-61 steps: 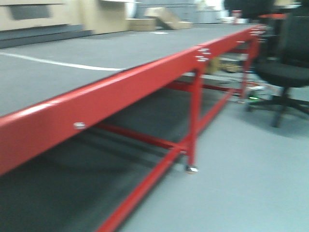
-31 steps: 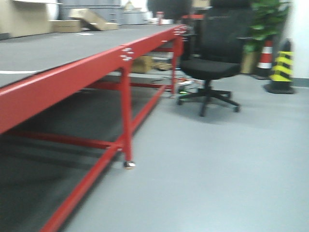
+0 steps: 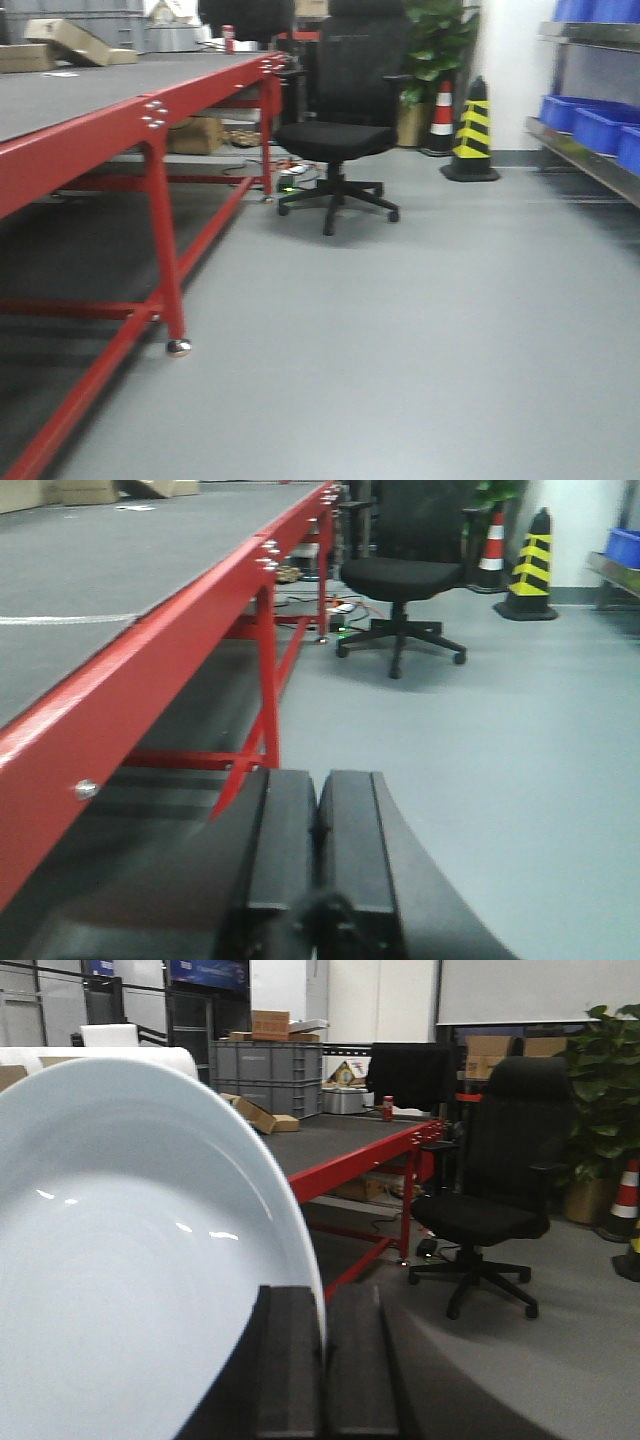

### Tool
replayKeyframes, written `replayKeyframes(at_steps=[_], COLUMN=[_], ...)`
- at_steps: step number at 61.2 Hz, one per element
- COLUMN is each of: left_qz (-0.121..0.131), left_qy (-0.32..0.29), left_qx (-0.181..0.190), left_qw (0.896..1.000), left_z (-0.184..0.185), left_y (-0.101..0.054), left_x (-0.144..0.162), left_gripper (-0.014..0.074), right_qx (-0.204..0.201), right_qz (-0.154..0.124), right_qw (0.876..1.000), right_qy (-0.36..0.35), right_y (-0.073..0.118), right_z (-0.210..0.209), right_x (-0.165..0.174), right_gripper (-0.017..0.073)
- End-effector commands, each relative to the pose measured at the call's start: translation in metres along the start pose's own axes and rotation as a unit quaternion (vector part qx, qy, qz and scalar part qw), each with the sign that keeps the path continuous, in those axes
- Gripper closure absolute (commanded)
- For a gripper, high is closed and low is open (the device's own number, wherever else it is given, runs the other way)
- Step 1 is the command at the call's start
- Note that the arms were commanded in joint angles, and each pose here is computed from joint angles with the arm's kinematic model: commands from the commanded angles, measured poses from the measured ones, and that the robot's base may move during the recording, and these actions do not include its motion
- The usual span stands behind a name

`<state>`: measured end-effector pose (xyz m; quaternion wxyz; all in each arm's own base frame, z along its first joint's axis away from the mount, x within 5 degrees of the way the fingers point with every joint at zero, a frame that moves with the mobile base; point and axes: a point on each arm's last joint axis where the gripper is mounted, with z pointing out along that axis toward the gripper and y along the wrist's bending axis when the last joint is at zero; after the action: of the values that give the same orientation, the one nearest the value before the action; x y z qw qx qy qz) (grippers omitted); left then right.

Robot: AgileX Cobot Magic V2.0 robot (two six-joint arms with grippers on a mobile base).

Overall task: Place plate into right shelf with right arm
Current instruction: 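Hold the plate in the right gripper while driving along the table, then turn the base toward the steel shelf with blue bins, plate held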

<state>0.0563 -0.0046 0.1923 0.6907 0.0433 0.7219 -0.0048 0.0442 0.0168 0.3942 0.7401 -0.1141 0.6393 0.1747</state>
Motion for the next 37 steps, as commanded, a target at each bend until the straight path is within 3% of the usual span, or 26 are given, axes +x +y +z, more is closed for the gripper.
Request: replayKeyframes(at_steps=[1, 37], left_qz=[-0.004, -0.004], left_qy=[-0.042, -0.042], left_qx=[-0.007, -0.007], left_qw=[0.999, 0.999], left_z=[-0.0007, -0.0007], left_y=[0.0014, 0.0014], left_x=[-0.0053, -0.0053], left_gripper=[0.0640, 0.0640], right_qx=[-0.007, -0.007], right_qz=[-0.006, -0.006], right_qw=[0.998, 0.998], right_qy=[-0.056, -0.056], right_y=[0.0018, 0.0017], right_z=[-0.0016, -0.0019], right_x=[-0.0176, -0.0175], right_gripper=[0.0531, 0.0531])
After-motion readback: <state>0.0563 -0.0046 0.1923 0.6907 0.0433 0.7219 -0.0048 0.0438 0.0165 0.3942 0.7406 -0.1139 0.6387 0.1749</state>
